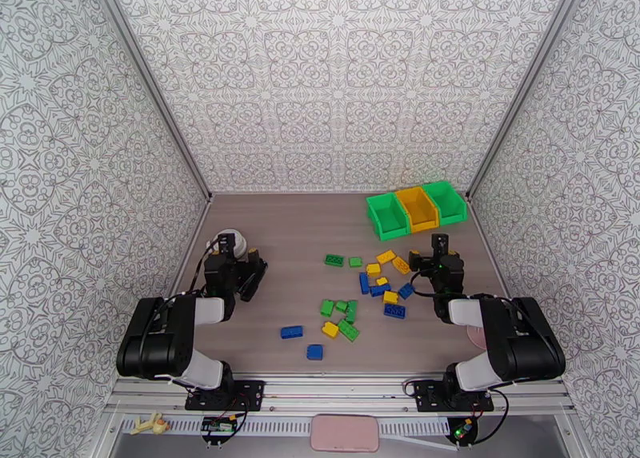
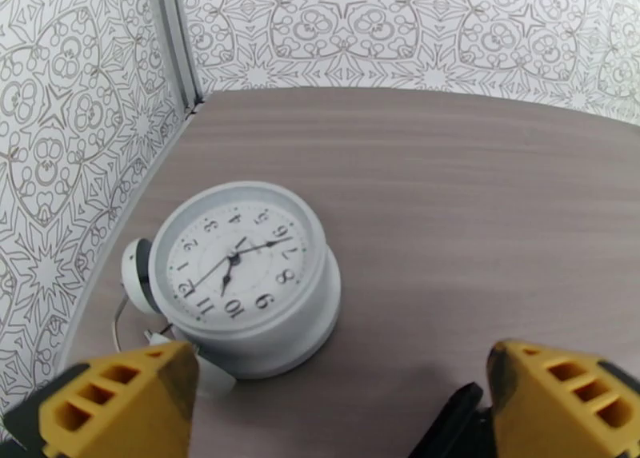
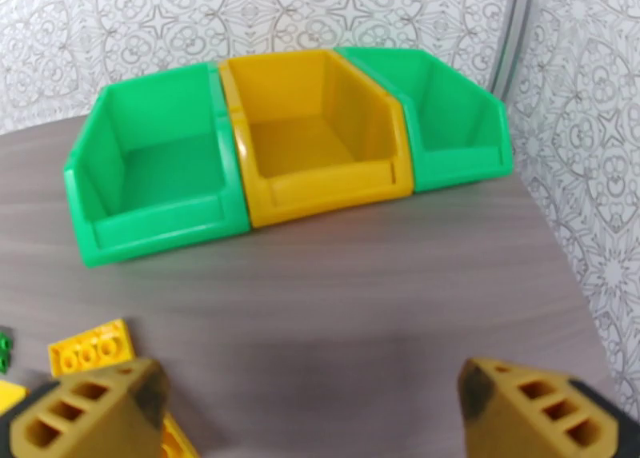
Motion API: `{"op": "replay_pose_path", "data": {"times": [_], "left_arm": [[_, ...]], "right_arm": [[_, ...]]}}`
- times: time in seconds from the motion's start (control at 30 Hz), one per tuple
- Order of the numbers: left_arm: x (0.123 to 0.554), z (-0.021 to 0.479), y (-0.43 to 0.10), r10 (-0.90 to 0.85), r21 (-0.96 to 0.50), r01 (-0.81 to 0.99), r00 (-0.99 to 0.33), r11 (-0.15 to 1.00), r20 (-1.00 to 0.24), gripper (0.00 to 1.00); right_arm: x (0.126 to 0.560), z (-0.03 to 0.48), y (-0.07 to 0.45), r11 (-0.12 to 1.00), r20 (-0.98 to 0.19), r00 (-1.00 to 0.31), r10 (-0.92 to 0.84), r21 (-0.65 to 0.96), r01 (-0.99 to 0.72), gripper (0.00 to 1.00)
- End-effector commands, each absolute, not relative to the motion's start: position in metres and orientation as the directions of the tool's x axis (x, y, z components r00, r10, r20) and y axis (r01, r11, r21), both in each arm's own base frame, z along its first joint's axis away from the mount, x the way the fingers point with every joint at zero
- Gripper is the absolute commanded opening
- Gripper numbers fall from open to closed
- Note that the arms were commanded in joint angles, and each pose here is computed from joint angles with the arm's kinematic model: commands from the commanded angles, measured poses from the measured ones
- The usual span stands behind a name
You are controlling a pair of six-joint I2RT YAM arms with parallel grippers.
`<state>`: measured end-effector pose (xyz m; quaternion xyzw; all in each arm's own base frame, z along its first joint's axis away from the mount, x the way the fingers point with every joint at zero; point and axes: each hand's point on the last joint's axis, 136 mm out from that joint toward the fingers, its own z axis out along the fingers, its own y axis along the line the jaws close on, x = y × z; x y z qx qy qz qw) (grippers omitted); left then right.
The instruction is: Sort the legos into containers by color
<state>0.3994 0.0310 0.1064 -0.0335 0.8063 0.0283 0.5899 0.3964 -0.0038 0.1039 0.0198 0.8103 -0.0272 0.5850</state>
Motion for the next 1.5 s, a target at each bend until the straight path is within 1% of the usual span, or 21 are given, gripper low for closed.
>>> {"op": "replay_pose_path", "data": {"times": [0.0,0.9,1.0,1.17,1.27,1.37,1.43,1.47], "left_arm": [[0.402,0.107,0.030,-0.023,0.003,-0.084,-0.307,0.996,-0.952,1.00],[0.402,0.107,0.031,-0.029,-0.004,-0.082,-0.303,0.997,-0.952,1.00],[0.401,0.108,0.030,-0.010,0.024,-0.108,-0.302,0.994,-0.953,0.99],[0.390,0.127,0.026,0.041,0.079,-0.153,-0.238,0.985,-0.970,1.00],[0.391,0.139,0.016,0.063,0.100,-0.114,-0.296,0.988,-0.953,1.00],[0.393,0.152,-0.008,0.137,0.148,-0.012,-0.302,0.989,-0.943,1.00],[0.393,0.156,-0.028,0.152,0.138,0.067,-0.320,0.988,-0.935,1.00],[0.392,0.159,-0.034,0.137,0.119,0.076,-0.320,0.990,-0.938,0.99]], "right_arm": [[0.402,0.115,-0.004,0.998,-0.960,-0.280,0.014,-0.005,0.065,1.00],[0.402,0.115,-0.004,0.998,-0.960,-0.281,0.014,-0.004,0.064,1.00],[0.402,0.115,-0.004,0.998,-0.960,-0.280,0.014,-0.004,0.063,1.00],[0.401,0.119,-0.010,0.995,-0.960,-0.278,0.030,0.001,0.103,1.00],[0.402,0.126,-0.008,0.996,-0.959,-0.282,0.020,-0.004,0.087,1.00],[0.401,0.138,-0.008,0.996,-0.956,-0.294,0.021,-0.005,0.088,1.00],[0.399,0.147,-0.005,0.997,-0.957,-0.291,0.015,-0.006,0.071,1.00],[0.399,0.150,-0.004,0.998,-0.957,-0.290,0.012,-0.006,0.062,1.00]]}}
